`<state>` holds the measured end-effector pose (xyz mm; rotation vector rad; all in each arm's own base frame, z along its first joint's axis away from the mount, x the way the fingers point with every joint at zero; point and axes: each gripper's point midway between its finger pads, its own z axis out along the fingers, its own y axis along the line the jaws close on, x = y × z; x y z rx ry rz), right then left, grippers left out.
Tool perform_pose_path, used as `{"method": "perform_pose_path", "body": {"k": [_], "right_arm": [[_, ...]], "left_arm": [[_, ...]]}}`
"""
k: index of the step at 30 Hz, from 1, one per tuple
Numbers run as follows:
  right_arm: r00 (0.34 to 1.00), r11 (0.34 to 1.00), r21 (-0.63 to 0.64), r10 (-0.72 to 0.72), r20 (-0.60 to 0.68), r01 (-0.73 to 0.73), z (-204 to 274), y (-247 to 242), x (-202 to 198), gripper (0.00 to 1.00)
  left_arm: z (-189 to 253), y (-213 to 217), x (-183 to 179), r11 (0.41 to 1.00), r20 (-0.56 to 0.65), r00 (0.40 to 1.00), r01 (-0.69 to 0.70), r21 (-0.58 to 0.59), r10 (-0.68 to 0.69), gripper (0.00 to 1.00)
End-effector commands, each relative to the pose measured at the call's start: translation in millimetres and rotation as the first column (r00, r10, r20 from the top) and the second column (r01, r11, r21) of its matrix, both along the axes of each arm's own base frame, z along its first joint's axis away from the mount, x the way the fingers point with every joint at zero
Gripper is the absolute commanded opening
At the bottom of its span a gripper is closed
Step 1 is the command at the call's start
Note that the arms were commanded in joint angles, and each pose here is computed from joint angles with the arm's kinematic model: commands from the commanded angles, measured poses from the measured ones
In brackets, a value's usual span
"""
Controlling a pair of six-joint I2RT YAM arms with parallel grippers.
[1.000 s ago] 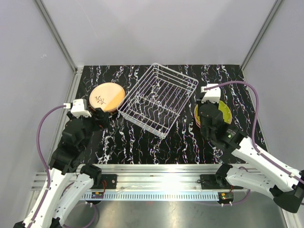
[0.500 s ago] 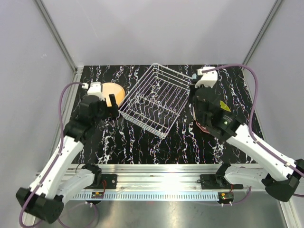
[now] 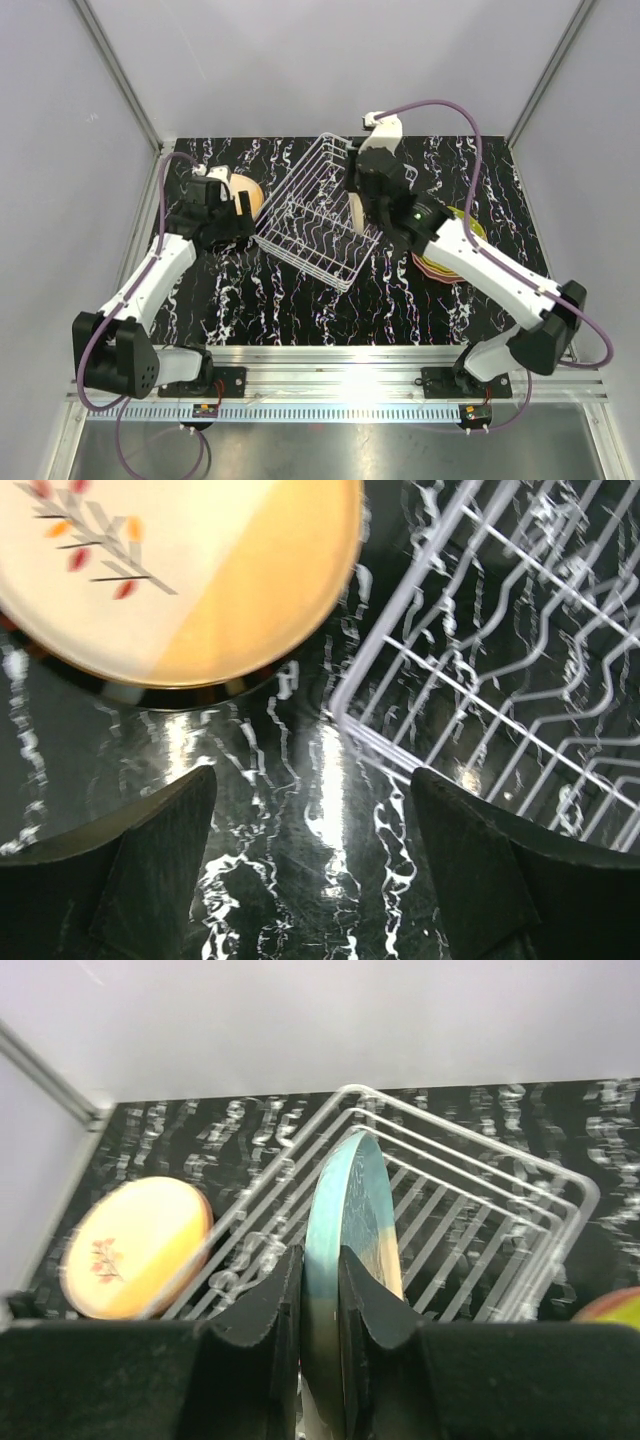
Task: Load the plates into the dish rack
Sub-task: Insert the plate into the dish rack
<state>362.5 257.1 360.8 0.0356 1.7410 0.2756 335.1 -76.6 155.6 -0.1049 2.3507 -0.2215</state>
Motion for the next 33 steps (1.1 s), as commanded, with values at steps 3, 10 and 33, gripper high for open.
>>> {"method": "perform_pose_path", "body": {"k": [3, 10, 33], "right_arm": [[0.988, 0.941, 0.331, 0.026, 0.154, -0.076, 86, 41, 17, 0.0], [0.992, 0.898, 0.437, 0.0, 0.123, -0.054, 71, 77, 41, 0.0], [0.981, 0.794, 0.599, -0.179, 0.072, 0.101, 56, 133, 61, 0.0]], "left_arm": [[16, -33, 12, 0.981, 0.056, 0.989, 0.146, -0.126, -0.14, 0.74], [11, -44, 12, 0.96, 0.05, 0.982, 0.189, -0.208, -0.182, 0.62], [-4, -37, -3, 0.968, -0.009, 0.991, 0.13, -0.213, -0.135, 0.4]]}}
